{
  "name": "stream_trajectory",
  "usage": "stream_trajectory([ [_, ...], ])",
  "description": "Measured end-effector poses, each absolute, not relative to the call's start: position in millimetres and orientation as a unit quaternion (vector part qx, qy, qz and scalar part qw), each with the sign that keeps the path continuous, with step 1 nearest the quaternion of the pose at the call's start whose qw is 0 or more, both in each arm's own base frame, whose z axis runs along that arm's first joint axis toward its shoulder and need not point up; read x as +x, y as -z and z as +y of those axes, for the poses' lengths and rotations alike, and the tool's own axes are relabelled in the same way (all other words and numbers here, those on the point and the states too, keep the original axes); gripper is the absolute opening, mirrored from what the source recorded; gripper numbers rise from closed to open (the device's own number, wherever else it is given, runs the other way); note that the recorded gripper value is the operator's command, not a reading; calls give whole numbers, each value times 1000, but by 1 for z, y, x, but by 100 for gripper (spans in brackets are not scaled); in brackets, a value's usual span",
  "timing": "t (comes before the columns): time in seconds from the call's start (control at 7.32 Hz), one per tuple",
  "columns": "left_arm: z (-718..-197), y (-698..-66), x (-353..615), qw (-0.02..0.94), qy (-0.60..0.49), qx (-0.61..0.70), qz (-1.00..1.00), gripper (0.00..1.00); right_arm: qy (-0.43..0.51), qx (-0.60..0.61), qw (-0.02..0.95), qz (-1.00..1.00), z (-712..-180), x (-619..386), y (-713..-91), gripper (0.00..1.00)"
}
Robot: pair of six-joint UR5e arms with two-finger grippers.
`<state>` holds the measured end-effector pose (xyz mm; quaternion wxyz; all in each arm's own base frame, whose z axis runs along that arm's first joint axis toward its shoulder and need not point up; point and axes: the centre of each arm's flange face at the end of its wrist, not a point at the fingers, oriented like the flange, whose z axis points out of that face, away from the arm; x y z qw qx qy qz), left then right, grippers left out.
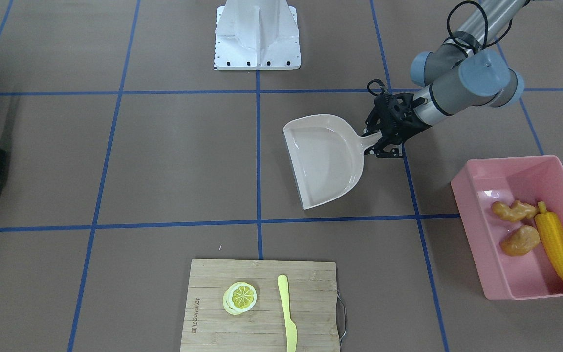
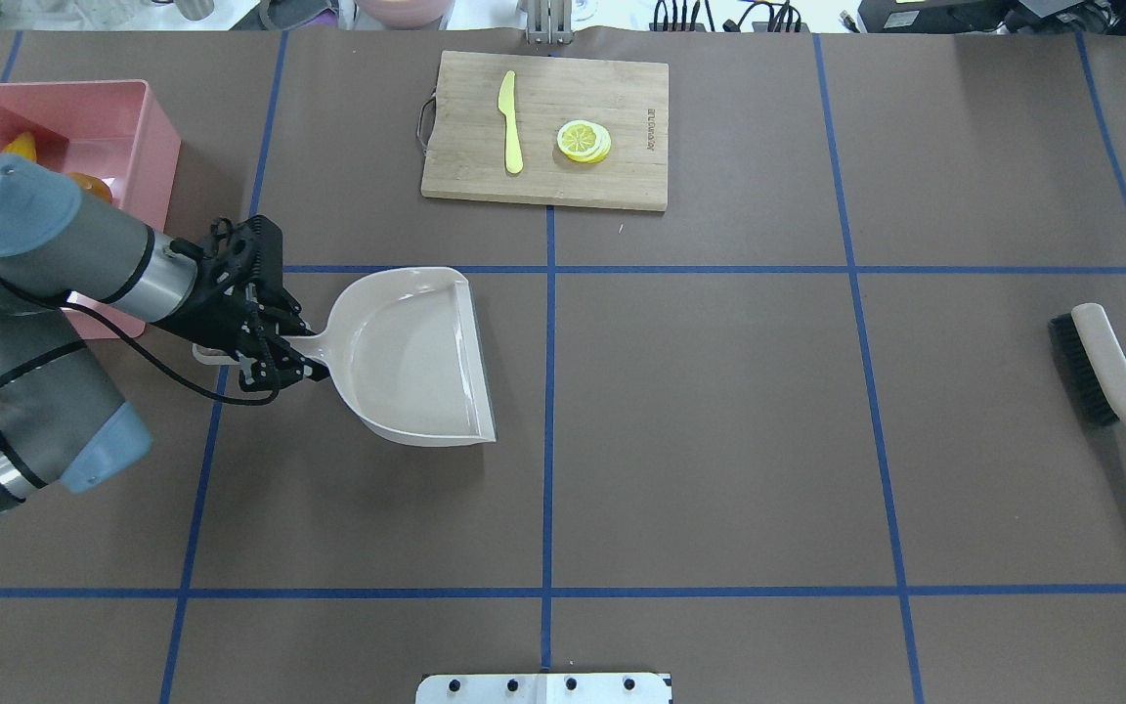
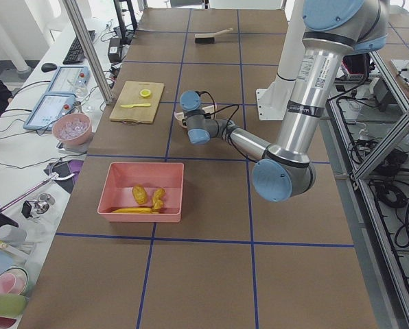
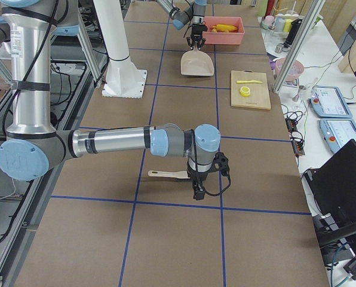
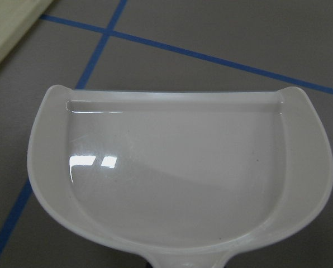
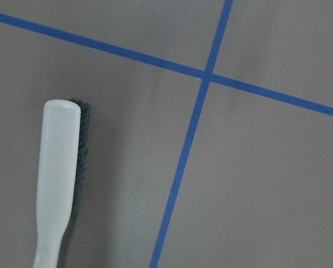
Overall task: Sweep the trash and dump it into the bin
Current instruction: 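Carry the empty dustpan back and lower it onto the table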
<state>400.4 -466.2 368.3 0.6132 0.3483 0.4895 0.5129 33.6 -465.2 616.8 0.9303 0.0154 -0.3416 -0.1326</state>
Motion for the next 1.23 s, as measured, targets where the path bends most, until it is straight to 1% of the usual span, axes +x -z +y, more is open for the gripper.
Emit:
stream_trajectory([
  [0.14,-467,-357,412,594,-532,357,487,0,133,16,930,-342,-465,34,-617,100],
  [0.55,-474,-342,416,538,-586,443,414,0,132,15,930,-342,-465,34,-618,100],
  [0.82,-473,-346,419,534,-590,464,390,0,132,14,930,-342,-465,34,-619,100],
  [1.23,-462,-343,426,569,-547,444,425,0,132,13,930,-342,-464,34,-620,100],
])
